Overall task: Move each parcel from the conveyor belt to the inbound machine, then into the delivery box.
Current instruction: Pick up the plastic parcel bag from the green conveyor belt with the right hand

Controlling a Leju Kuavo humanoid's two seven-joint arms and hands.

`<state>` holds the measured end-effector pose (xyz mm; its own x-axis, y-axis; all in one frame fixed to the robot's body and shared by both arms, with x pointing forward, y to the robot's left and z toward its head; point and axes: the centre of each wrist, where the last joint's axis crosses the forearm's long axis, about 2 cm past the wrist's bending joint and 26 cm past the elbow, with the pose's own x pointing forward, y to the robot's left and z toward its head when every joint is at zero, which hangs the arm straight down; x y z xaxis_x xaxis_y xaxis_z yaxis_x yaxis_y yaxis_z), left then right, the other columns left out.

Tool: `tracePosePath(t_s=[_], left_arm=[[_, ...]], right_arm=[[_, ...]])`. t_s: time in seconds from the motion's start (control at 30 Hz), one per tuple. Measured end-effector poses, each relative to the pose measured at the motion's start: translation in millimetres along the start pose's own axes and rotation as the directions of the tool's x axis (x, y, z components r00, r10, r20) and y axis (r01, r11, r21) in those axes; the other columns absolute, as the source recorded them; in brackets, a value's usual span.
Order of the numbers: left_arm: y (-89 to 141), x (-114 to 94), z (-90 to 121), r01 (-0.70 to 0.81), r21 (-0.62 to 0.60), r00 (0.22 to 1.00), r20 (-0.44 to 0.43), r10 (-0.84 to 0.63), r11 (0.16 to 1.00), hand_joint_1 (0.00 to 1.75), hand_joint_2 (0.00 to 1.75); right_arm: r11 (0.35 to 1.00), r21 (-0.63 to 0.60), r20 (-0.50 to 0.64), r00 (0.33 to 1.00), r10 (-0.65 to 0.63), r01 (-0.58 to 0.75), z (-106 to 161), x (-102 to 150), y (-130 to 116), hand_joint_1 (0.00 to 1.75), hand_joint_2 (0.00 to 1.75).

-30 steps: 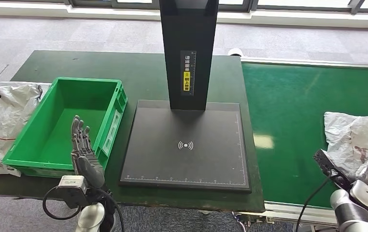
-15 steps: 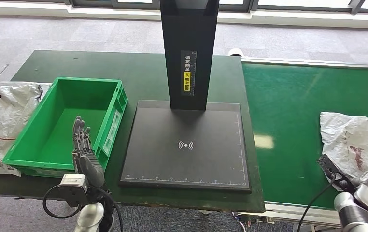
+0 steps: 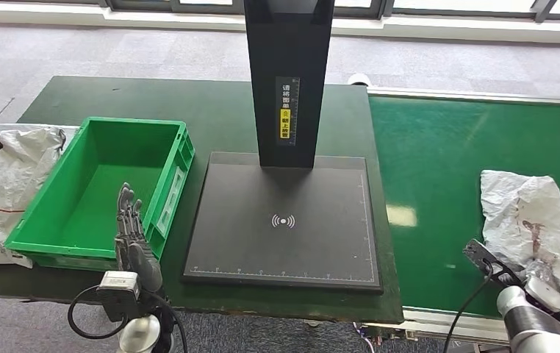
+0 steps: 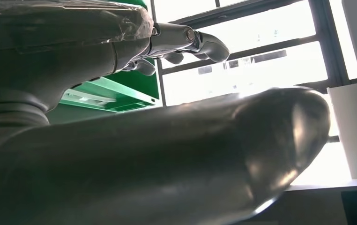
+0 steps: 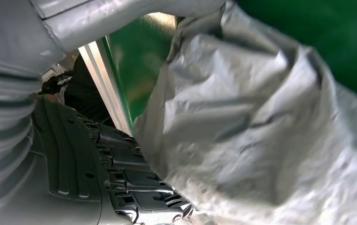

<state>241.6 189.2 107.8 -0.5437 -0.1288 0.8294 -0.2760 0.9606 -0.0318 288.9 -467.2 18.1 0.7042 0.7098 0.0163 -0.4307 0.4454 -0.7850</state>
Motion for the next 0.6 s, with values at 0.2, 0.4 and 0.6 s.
tracePosePath(t_s=[0.2, 0.4, 0.6], left_arm=[[0.4, -0.2, 2.4, 0.002, -0.002, 1.000, -0.006, -0.002, 1.000, 0.00, 0.00], [0.6, -0.3, 3.3, 0.001, -0.005, 1.000, -0.008, -0.001, 1.000, 0.00, 0.00], [1.4, 0.1, 5.6, 0.001, -0.007, 1.000, -0.011, -0.001, 1.000, 0.00, 0.00]], right_arm=[[0.999, 0.023, 0.026, 0.999, 0.021, -0.022, 0.9, 6.2, -0.3, 0.50, 1.75], [0.999, 0.018, 0.040, 0.998, 0.050, -0.051, 1.3, 8.6, 0.0, 1.75, 1.75], [0.995, -0.033, 0.077, 0.992, 0.096, -0.094, 1.7, 12.1, -2.1, 1.75, 1.75]])
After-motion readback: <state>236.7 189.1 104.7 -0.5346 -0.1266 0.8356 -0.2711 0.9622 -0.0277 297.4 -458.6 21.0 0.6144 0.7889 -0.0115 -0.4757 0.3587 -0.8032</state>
